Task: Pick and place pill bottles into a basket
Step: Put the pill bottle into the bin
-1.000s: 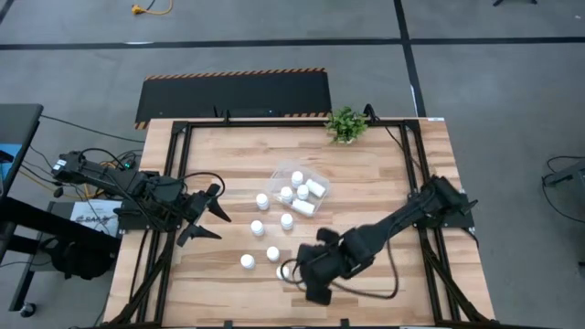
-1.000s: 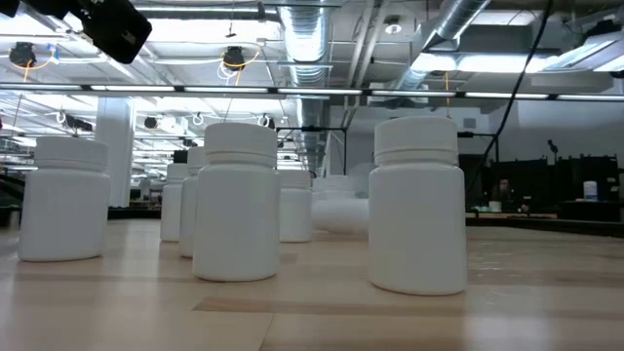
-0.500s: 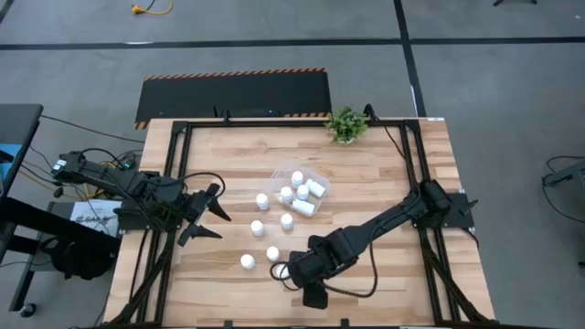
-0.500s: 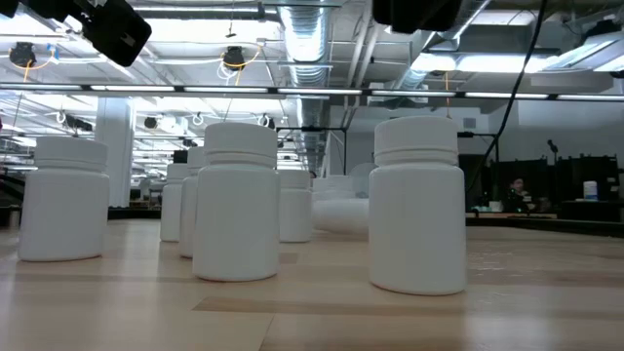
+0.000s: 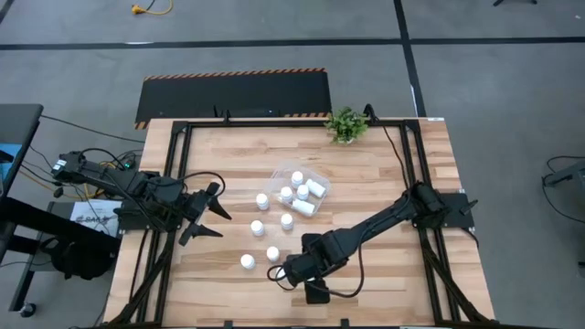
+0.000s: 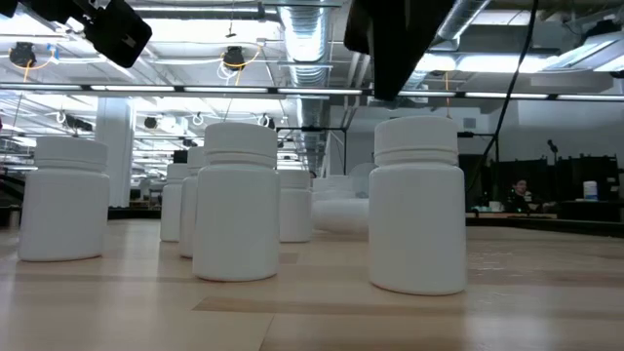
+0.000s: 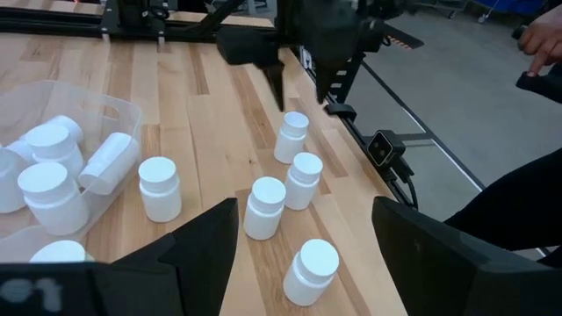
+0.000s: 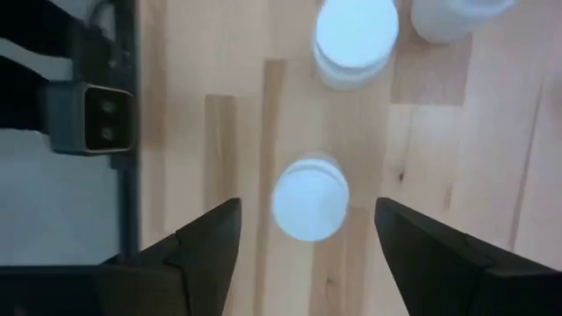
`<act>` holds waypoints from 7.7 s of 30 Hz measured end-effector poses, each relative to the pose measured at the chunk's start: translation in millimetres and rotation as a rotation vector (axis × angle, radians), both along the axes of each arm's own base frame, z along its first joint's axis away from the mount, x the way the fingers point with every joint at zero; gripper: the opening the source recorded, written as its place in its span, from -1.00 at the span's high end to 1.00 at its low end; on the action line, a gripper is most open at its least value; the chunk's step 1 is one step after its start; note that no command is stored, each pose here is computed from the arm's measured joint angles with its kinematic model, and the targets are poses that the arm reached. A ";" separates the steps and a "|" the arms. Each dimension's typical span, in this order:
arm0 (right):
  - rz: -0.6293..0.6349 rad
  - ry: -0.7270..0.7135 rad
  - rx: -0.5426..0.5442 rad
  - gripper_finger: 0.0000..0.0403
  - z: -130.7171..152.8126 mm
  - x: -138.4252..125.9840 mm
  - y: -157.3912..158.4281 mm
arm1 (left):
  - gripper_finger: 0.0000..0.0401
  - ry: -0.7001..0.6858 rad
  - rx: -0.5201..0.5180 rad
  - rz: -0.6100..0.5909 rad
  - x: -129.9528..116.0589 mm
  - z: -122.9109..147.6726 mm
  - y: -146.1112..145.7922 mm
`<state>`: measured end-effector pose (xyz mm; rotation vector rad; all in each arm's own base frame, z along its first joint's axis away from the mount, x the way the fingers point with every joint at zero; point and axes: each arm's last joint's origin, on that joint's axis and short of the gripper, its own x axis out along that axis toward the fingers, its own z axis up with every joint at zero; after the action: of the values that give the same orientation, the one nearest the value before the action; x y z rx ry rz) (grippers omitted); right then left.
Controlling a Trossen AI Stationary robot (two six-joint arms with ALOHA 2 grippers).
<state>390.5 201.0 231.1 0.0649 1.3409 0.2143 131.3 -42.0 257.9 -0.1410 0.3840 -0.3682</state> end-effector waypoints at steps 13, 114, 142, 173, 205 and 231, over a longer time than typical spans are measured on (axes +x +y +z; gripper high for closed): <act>0.064 0.039 -0.040 -0.27 -15.6 0.9 2.9 | -0.25 0.000 0.001 -0.001 -0.1 -0.1 0.0; 0.027 0.060 -0.142 0.15 61.0 49.4 -168.1 | -0.25 0.016 0.000 0.005 -0.5 -1.3 0.3; 0.165 -0.061 -0.319 0.14 60.0 56.0 -287.1 | -0.25 0.018 -0.005 0.206 1.1 -1.4 5.4; 0.226 0.031 -0.266 0.14 -1.5 80.8 -288.2 | -0.25 0.033 -0.055 0.250 1.3 -1.3 6.1; 0.252 0.057 -0.290 -0.08 -13.4 84.9 -285.9 | -0.25 0.036 -0.060 0.252 1.2 -1.5 6.1; -0.444 -0.182 -0.344 -0.08 178.2 -34.5 -239.8 | -0.25 0.073 -0.056 0.091 7.7 -5.7 -0.5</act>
<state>356.0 -38.8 409.3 0.0500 1.1339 -0.3782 139.0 -42.5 252.2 -0.2267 0.4382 -0.2847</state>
